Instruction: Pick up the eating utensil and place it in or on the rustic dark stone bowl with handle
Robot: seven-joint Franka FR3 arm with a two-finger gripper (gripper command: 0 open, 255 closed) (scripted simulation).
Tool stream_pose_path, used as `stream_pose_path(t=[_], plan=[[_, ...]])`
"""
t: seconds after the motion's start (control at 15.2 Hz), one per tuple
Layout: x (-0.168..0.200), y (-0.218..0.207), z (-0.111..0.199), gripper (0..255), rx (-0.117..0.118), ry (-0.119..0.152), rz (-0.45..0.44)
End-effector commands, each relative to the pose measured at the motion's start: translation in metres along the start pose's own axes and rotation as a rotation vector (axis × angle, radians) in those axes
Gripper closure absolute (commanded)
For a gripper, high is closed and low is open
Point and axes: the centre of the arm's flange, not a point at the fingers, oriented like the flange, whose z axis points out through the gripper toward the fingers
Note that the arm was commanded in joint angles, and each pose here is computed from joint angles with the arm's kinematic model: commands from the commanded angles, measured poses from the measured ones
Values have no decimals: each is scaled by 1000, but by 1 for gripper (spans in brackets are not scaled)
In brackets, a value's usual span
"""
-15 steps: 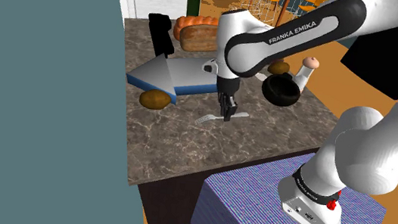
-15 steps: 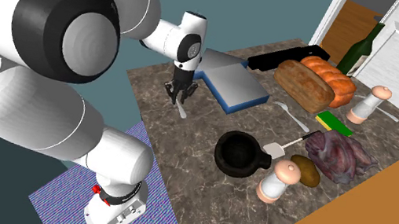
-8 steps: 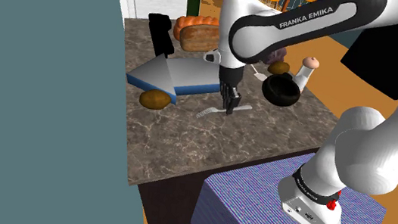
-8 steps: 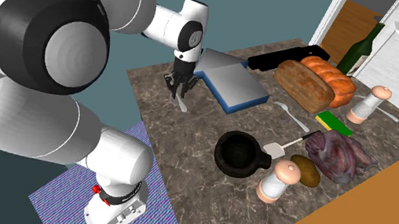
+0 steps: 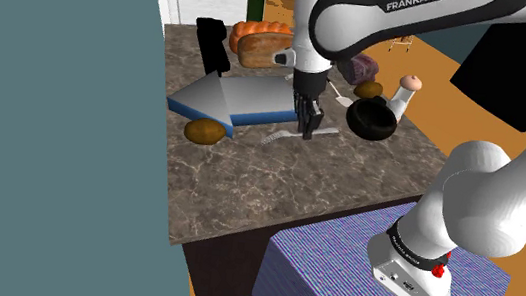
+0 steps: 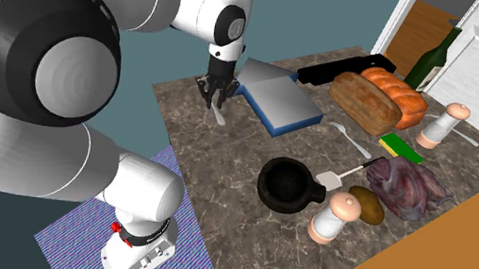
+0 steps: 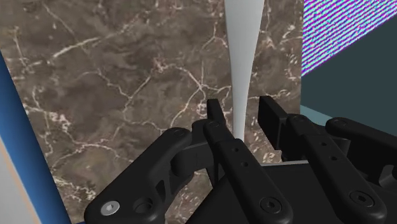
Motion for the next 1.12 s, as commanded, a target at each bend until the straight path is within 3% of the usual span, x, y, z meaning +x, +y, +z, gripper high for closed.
stream_pose_path(t=[0.0, 0.66, 1.06], plan=[[-1, -3, -10, 255, 0, 0, 0], [-6, -13, -59, 255, 0, 0, 0], [-79, 17, -55, 255, 0, 0, 0]])
